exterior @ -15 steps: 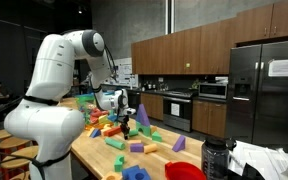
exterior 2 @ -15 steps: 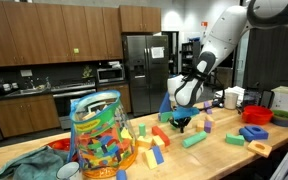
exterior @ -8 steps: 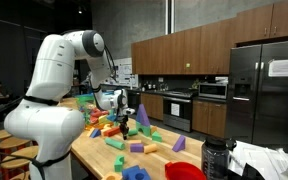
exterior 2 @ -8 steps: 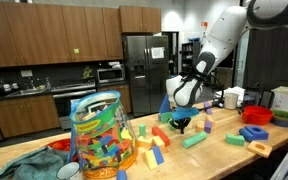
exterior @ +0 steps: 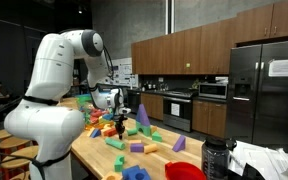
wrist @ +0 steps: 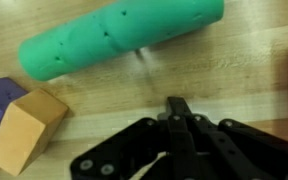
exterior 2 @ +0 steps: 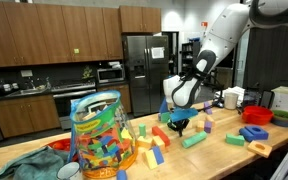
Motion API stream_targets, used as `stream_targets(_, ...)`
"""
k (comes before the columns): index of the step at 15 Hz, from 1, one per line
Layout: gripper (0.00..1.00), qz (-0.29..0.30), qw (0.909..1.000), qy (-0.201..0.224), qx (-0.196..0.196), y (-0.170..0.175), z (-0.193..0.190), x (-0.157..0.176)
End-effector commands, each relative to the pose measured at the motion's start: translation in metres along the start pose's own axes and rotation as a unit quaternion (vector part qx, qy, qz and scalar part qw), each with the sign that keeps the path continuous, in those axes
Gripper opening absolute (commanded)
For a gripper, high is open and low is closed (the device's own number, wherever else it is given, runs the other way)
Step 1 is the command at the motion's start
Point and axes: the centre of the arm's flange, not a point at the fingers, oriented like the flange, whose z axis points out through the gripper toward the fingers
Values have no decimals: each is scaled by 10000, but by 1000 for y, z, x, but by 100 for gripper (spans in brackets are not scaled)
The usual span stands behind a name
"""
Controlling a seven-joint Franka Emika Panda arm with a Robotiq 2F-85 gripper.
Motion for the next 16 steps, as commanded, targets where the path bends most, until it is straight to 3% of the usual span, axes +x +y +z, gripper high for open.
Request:
stream_targets(1,0,-30,9991,212,357,-8,-10,-6)
stream_targets(4,0,-3,9976,409,565,-18,-10,-4)
stream_targets(9,0,447,9962,531,525,-15,-3,7)
stream_targets(16,0,730,9892,815,971,-20,1,19)
